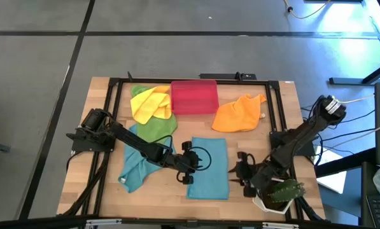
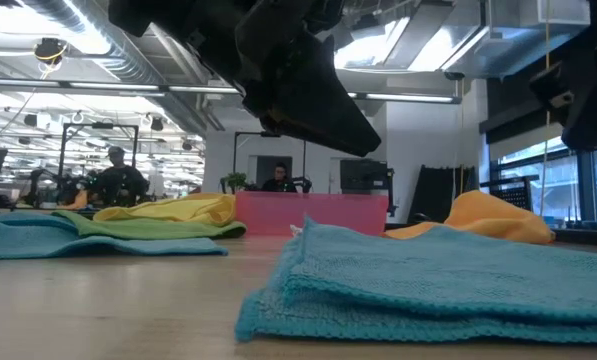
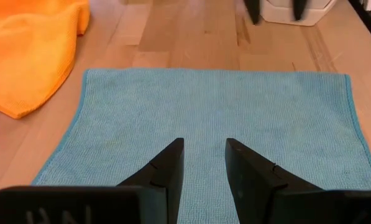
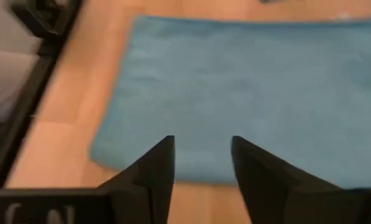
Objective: Roll microfiber towels into tight, uniform cylinder then place into a basket
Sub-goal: Fold the right blue microfiber towel
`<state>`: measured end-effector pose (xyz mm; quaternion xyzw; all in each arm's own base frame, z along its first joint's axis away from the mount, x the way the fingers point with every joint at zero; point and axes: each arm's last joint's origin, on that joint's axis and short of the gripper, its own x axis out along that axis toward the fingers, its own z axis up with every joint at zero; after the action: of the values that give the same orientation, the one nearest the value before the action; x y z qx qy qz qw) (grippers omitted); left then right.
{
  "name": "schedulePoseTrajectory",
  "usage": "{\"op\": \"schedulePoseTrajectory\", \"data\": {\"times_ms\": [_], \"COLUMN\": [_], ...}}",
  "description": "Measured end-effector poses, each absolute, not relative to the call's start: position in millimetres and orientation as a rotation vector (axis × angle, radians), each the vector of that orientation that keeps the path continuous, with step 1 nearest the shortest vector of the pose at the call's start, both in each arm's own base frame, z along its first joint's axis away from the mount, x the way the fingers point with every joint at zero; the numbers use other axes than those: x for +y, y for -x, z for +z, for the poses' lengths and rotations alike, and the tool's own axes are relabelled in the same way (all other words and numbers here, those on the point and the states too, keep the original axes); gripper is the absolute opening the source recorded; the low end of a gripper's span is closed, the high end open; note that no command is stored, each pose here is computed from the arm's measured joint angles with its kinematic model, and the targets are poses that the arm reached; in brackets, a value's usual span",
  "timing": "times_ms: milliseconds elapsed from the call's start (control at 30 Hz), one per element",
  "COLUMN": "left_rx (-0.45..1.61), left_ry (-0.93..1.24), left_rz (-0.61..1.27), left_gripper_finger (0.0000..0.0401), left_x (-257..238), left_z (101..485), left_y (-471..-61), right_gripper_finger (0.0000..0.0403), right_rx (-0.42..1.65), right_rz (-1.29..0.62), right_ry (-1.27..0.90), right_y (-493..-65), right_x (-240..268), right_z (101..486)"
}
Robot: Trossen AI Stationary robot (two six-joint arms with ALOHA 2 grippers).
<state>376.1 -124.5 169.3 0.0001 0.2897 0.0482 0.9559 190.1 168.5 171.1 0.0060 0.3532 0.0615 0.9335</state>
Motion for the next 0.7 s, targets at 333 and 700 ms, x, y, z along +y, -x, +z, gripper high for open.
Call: {"op": "schedulePoseTrajectory", "data": {"times_ms": [333, 700], "left_rx": [0.589, 0.589], "left_ry": [-0.013, -0.014], "left_rz": [0.100, 0.099], "left_gripper_finger": [0.0106, 0.0106], "left_x": [-122.0, -122.2], "left_z": [169.3, 169.3], "left_y": [-376.9, -376.8], "right_gripper_finger": [0.0210, 0.0212], "right_rx": [0.695, 0.702], "right_rz": [0.247, 0.378], "right_ry": [0.178, 0.194], "right_y": [-204.5, -199.1], "right_x": [187.4, 202.4], "right_z": [140.6, 134.9]}}
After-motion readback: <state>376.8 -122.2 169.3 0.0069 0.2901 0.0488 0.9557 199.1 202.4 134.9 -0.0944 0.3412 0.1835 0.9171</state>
